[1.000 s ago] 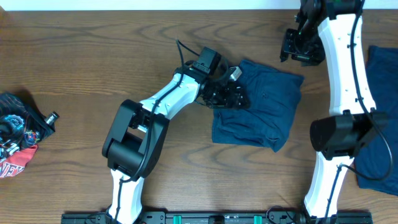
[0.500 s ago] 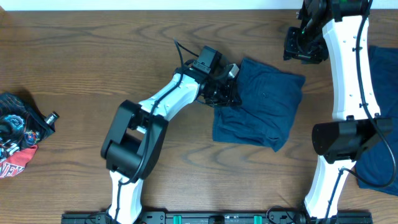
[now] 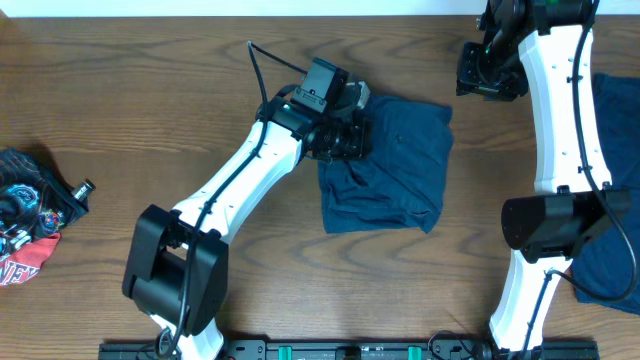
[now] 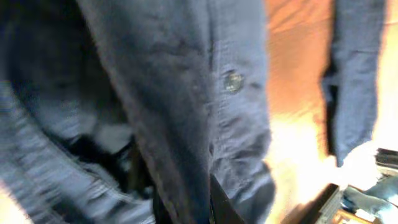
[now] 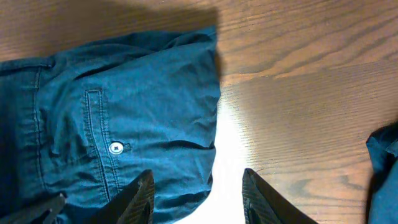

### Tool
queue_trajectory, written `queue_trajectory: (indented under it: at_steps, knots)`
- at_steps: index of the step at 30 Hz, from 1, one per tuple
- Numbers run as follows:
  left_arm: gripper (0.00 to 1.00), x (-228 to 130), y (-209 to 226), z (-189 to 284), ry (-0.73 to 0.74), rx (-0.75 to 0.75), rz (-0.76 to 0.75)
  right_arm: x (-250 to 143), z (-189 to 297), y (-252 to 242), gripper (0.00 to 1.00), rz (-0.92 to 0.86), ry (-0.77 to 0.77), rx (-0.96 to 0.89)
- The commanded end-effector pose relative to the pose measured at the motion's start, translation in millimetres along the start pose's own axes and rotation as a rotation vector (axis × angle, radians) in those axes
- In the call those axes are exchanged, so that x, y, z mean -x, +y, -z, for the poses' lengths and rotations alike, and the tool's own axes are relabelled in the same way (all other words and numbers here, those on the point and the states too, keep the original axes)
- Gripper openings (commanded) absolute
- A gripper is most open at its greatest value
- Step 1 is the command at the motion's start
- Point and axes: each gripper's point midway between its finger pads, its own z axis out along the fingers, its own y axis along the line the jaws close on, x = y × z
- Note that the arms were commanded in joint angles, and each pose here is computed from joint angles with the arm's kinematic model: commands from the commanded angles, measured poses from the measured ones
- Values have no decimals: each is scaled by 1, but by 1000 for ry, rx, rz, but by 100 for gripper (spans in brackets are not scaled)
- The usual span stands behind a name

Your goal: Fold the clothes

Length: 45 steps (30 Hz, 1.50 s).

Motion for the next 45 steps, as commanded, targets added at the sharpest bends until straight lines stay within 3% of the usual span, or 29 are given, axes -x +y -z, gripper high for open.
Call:
queue_trajectory:
  at_steps: [1, 4, 6, 11, 20, 28, 34, 45]
  knots:
    - [6, 5, 22, -1, -30, 114, 49, 2, 13, -1, 44, 10, -34, 13]
    - [6, 5, 37, 1, -48, 196, 108, 0, 13, -2, 41, 9, -24, 11]
    - [6, 4, 49, 4, -64, 264, 164, -2, 11, -2, 34, 11, -17, 9]
    - [6, 1, 57, 6, -62, 308, 193, -7, 2, -3, 1, 11, 19, -2]
    - [6, 0, 59, 4, -57, 315, 196, -49, -63, 21, 1, 115, 221, 22]
    - [6, -3, 63, 6, -49, 336, 201, -79, -124, 55, 1, 180, 284, 74]
    - [6, -9, 66, 6, -27, 350, 209, -100, -165, 56, 1, 134, 340, 69]
    - [6, -36, 104, 8, 5, 515, 282, -134, -208, 53, 1, 126, 481, 52]
